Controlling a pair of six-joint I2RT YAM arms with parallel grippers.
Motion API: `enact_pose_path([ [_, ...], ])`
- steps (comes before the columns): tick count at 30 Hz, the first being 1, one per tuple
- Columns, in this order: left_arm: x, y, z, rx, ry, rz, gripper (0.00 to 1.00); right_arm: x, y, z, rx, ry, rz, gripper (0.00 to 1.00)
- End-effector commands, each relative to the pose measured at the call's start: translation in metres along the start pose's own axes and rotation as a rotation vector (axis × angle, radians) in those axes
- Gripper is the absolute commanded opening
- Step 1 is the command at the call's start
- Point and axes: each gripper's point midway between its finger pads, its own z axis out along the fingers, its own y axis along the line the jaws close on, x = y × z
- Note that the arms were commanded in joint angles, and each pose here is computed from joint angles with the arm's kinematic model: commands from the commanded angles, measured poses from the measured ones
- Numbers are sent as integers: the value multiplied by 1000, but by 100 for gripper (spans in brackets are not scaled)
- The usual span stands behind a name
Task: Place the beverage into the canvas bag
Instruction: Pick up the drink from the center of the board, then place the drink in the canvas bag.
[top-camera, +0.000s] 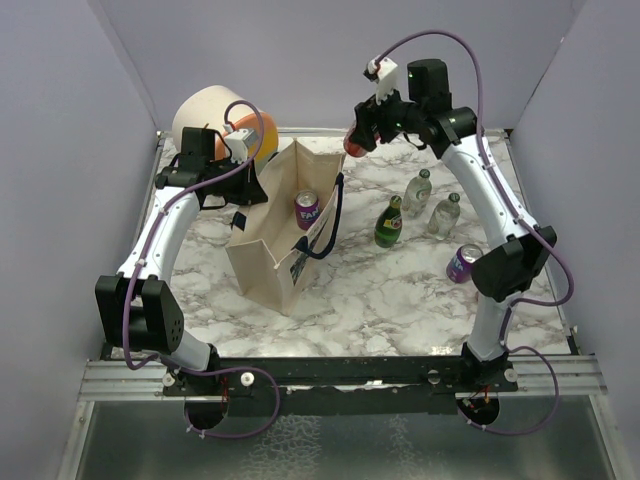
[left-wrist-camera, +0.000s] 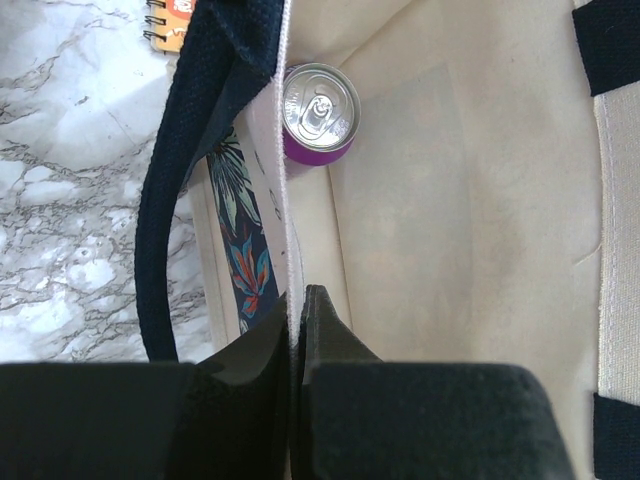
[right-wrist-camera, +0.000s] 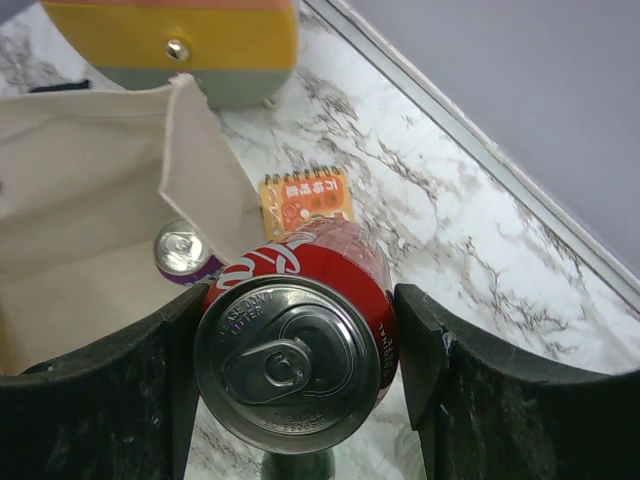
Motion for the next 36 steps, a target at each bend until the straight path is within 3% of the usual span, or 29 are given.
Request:
enact_pose_path([
  [1,-19,-6,-6,8,-47,40,0,-73,54,-34,-125,-197,-79,1],
  [10,-20,-9,-7,20,-55,29,0,-90,132,-33,-296,-253,-166,1],
  [25,-20,-12,-9,27,-65,25,0,-48,179,-19,-498,-131,-150,1],
  [36,-17,-10,-6,27,-59,16,0,-114,186,-44,-419,-312,-207,1],
])
